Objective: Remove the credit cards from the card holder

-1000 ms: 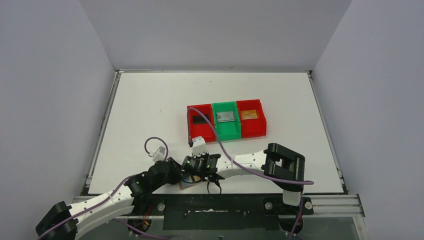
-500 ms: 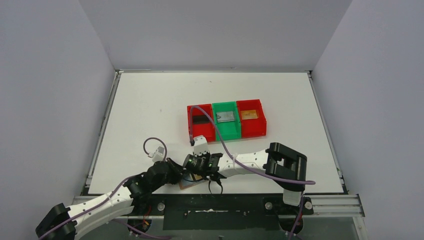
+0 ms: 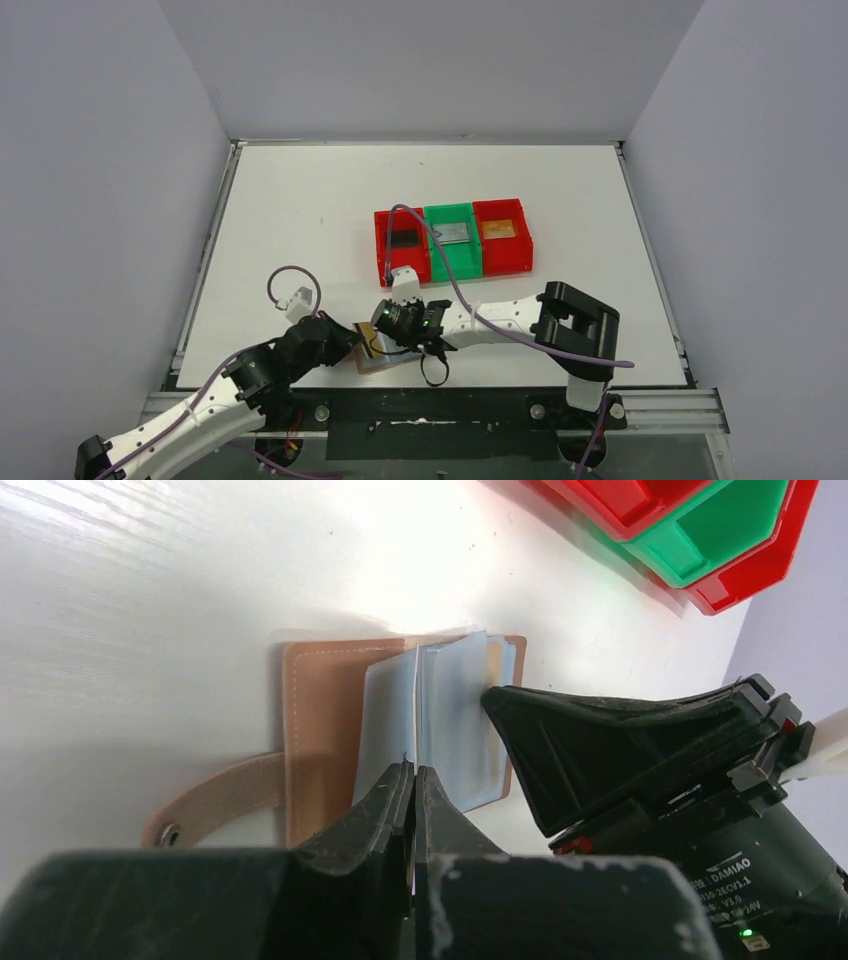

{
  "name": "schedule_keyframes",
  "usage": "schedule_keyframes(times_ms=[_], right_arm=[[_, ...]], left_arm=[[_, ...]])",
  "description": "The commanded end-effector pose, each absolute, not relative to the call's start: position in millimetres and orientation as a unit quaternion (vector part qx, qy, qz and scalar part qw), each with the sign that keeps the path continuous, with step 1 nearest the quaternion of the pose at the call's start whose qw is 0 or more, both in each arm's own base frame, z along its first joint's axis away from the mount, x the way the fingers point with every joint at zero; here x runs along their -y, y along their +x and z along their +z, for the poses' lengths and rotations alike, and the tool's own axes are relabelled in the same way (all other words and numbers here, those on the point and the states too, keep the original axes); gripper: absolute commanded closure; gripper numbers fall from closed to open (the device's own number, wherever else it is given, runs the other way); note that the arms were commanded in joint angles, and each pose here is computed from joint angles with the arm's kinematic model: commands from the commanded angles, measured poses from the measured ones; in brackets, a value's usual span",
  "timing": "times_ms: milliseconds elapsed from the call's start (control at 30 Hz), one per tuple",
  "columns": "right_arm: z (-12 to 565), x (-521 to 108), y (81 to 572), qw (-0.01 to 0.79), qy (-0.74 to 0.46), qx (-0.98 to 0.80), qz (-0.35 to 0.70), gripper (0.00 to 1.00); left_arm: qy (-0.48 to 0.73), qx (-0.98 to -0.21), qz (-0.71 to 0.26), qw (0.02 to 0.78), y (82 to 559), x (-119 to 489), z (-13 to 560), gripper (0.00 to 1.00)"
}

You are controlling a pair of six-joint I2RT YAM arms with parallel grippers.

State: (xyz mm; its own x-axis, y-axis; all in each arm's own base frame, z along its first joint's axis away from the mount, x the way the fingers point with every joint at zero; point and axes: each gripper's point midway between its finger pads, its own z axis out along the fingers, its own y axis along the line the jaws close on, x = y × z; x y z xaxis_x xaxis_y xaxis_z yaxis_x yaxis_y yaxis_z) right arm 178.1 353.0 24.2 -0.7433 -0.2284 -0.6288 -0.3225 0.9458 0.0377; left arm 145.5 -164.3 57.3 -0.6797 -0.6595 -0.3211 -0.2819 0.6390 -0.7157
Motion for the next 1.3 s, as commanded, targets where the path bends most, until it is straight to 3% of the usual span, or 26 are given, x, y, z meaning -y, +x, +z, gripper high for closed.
schedule_keyframes(times_ms=[0,133,300,467,667,900,1067,1267], right_arm=[[33,-338,179,0.309,-0.157,-0.934,0.083,0.94],[86,-340,200,0.353,-0.133,-0.914,0.150,0.73],[141,-316,231,0.410,-0.076,-0.886,0.202,0.34],[167,-290,252,0.447,-0.028,-0.846,0.290,0.18],[179,-276,245,0.454,-0.022,-0.788,0.417,0.12],[192,-287,226,0.428,-0.053,-0.750,0.502,0.13],[207,-308,215,0.399,-0.087,-0.724,0.556,0.18],[219,-327,214,0.374,-0.109,-0.707,0.590,0.31]], left_arm=[[-0.260,-0.847,-0.314,0.342,157,154,94,1.00],[-0.214,-0.836,-0.324,0.388,168,158,131,1.00],[-0.157,-0.826,-0.322,0.435,180,165,161,1.00],[-0.093,-0.811,-0.344,0.464,191,186,186,1.00],[-0.014,-0.820,-0.374,0.434,208,214,184,1.00],[-0.030,-0.709,-0.600,0.370,217,218,217,1.00],[-0.010,-0.678,-0.638,0.364,210,222,233,1.00],[0.015,-0.663,-0.653,0.366,200,224,246,1.00]])
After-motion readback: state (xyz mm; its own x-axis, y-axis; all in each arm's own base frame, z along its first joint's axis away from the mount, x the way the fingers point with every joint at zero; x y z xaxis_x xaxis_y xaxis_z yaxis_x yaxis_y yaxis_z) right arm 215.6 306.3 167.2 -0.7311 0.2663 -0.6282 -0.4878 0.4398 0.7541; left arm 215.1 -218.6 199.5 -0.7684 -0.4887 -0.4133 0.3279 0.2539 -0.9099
